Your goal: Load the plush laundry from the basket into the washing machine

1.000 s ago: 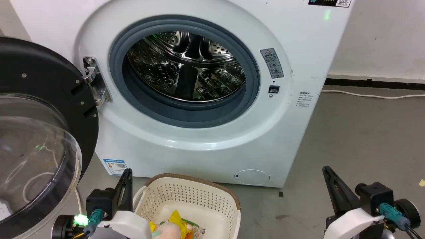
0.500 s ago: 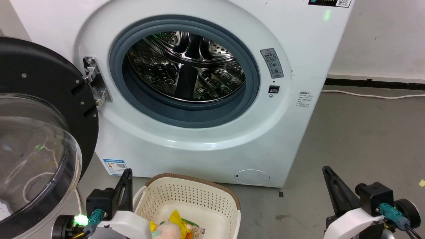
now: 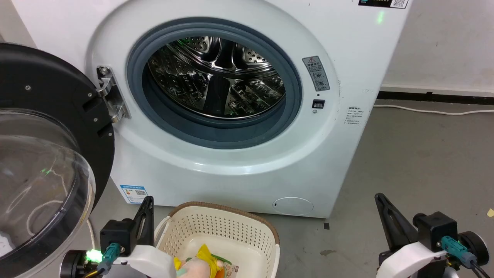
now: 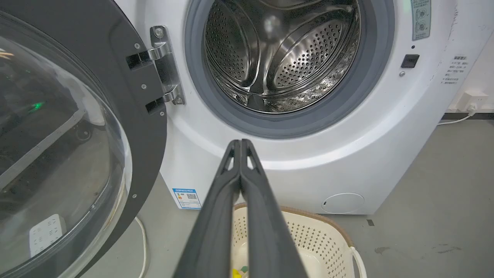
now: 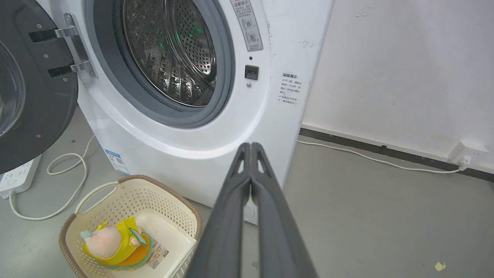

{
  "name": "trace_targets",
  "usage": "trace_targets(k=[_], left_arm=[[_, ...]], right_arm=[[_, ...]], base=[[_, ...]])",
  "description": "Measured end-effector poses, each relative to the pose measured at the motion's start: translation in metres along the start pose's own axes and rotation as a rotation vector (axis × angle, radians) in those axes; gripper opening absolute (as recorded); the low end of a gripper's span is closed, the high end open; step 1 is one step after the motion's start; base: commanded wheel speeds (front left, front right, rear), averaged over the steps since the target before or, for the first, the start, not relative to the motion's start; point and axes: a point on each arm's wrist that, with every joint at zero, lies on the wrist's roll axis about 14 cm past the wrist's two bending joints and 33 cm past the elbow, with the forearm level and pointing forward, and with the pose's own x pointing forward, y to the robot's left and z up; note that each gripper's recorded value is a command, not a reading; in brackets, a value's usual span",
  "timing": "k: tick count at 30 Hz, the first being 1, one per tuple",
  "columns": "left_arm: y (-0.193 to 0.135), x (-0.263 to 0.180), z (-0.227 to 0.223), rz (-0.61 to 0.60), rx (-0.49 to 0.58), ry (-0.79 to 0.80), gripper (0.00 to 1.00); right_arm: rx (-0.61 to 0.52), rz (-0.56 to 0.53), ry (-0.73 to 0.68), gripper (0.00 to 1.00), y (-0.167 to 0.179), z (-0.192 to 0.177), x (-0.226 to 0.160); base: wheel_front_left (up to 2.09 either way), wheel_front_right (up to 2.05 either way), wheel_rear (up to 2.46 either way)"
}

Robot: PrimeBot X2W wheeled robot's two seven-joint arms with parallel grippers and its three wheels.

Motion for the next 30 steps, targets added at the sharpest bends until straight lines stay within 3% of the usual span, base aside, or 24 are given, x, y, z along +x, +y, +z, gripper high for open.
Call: trace_targets(k=[12, 13, 30], left_arm=[[0.0001, -0.0001, -0.0003, 0.000, 0.000, 0.001, 0.00], [0.0001, -0.0002, -0.0003, 0.000, 0.000, 0.001, 1.00], [-0.0074, 0.0012, -0.0066, -0.022, -0.024, 0.007, 1.00]], right_arm=[[0.001, 0.001, 0.000, 0.00, 0.0003, 0.0000, 0.0000], [0.001, 0.001, 0.000, 1.00, 0.0003, 0.0000, 0.0000], [0.025, -0.008, -0.019, 1.00, -0.0028, 0.0007, 0.0006]], base=[[0.00, 0.00, 0.00], [0.00, 0.00, 0.00], [0.00, 0.00, 0.00]])
